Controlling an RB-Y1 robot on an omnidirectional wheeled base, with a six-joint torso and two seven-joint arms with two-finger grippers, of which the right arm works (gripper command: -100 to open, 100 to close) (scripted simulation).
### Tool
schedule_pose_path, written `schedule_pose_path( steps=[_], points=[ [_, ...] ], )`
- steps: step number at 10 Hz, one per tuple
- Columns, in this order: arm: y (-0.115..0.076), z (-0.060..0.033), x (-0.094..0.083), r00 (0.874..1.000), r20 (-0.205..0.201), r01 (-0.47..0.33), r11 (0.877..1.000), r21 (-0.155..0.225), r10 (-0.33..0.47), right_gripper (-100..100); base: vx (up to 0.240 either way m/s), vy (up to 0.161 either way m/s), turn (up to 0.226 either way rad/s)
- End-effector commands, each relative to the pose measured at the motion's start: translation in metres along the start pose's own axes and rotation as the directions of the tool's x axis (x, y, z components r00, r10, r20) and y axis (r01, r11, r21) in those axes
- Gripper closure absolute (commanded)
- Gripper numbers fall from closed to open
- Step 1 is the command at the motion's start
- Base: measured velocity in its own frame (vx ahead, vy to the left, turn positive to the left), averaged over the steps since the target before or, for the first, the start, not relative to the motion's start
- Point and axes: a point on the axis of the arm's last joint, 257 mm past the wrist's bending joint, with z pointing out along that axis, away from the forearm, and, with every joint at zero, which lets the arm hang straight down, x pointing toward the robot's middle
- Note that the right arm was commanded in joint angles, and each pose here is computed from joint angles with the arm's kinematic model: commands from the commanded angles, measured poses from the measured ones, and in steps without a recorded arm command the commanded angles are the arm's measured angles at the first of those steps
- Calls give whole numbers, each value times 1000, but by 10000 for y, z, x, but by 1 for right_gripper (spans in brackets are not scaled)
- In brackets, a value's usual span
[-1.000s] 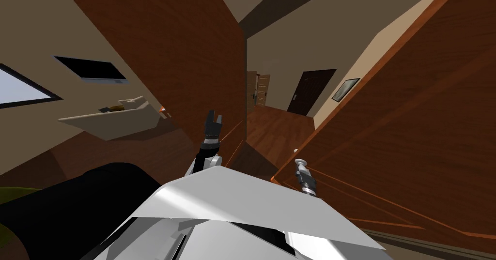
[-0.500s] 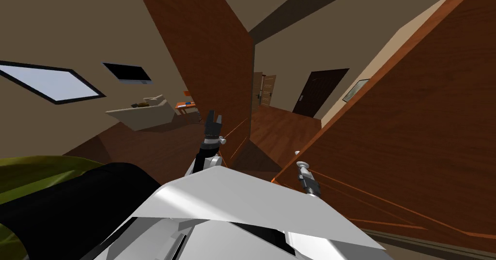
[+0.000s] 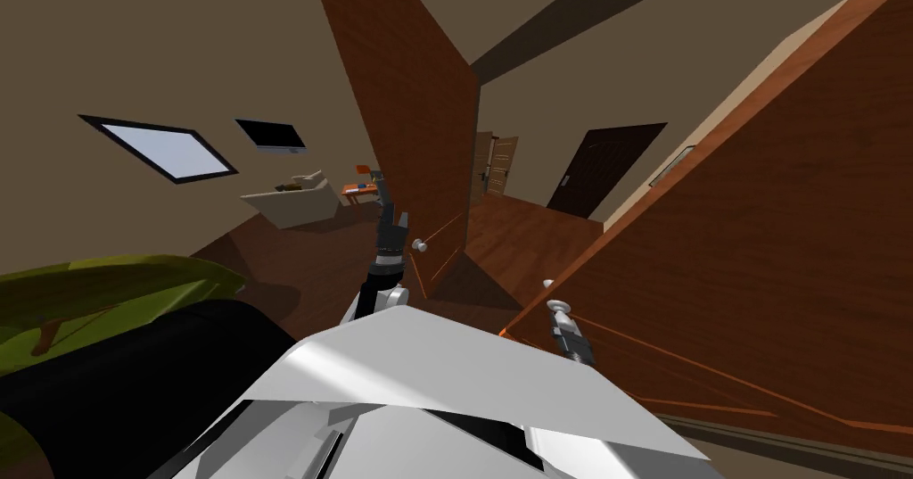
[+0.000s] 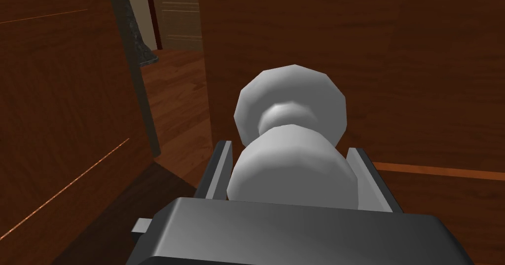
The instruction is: Pull the door open
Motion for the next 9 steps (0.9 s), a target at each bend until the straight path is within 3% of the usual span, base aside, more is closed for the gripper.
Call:
schedule_pose_path(
  steps=[1,4,5,6,7,9],
  points=[
    [-6,-99,-4,1000,0,-2,1000,21,2,100,-210,-47,173],
    [1,-251,1,1000,0,-4,998,61,4,100,-252,-49,133],
    [2,-288,3,1000,0,-5,998,70,5,100,-249,-50,137],
    [-6,-266,-9,1000,4,-3,998,65,3,100,-110,-18,27],
    [-2,-342,-26,1000,7,-5,997,78,4,100,-162,-15,149],
    [14,-406,-22,1000,5,-5,996,91,4,100,-242,-77,173]
  ],
)
